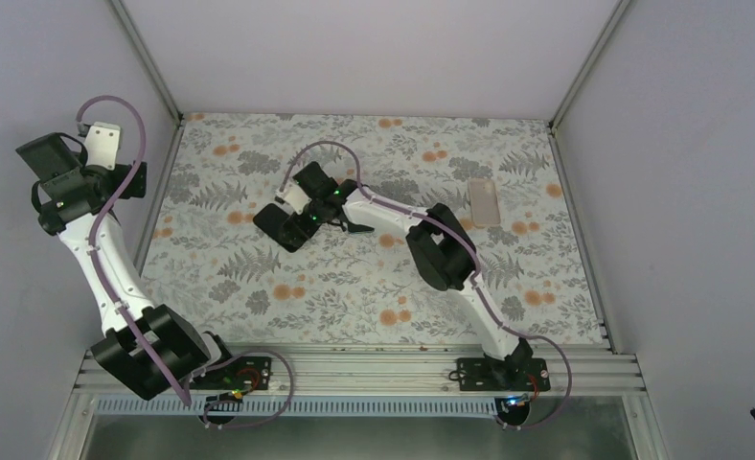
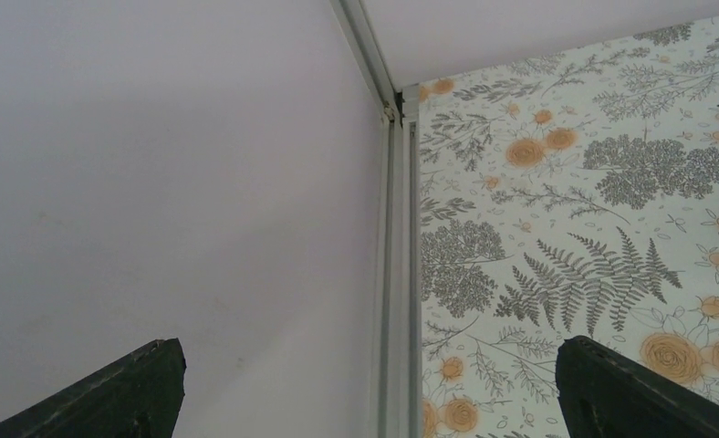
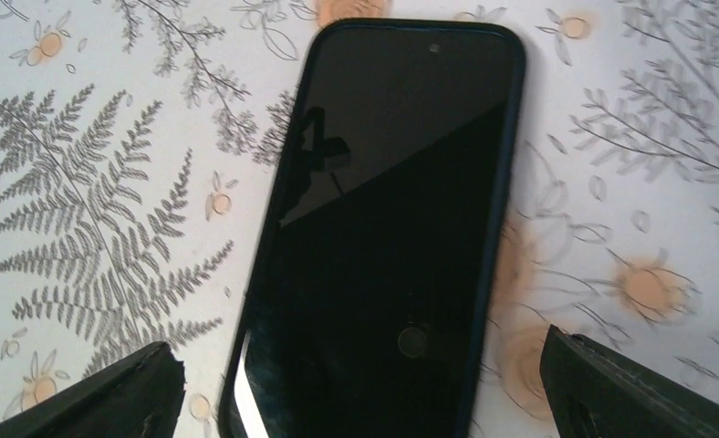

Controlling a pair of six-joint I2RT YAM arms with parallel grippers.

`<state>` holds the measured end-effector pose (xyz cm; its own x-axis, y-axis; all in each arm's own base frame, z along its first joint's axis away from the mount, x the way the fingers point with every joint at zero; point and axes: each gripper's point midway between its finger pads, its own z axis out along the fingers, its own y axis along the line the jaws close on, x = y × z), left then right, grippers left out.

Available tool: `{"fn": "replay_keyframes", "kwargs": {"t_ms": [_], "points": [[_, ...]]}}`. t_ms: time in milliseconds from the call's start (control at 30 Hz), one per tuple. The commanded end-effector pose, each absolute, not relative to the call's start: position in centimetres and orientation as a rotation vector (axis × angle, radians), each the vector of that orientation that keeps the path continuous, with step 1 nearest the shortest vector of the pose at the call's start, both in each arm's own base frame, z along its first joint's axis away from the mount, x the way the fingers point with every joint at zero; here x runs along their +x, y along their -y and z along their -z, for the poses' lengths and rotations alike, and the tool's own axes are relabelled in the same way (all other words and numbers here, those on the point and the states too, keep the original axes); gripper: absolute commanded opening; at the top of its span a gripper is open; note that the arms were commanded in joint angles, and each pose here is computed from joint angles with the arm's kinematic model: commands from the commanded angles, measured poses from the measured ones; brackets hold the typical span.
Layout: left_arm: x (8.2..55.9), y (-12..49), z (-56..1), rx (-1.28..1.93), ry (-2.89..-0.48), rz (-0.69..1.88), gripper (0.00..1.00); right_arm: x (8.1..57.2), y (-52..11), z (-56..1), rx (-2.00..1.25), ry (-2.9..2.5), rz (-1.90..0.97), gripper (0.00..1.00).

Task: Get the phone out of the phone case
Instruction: Pick up the phone at the center of the board.

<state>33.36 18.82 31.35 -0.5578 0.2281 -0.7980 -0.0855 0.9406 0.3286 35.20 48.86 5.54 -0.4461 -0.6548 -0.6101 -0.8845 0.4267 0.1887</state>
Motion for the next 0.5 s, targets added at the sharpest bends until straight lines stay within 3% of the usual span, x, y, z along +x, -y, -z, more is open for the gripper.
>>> {"fn": "replay_keyframes", "kwargs": {"t_ms": [0,467], "points": [[33.1,-18.8,-31.2,0.086,-2.094,-0.373,1.0,36.4,-50.8,-5.9,-1.239,-2.2,-0.665,1.0],[32.9,-19.0,-29.1,0.051,-2.128,-0.323,1.0,34.4,-50.5,-1.3,-1.314,-2.29,-0.586,1.0]]}}
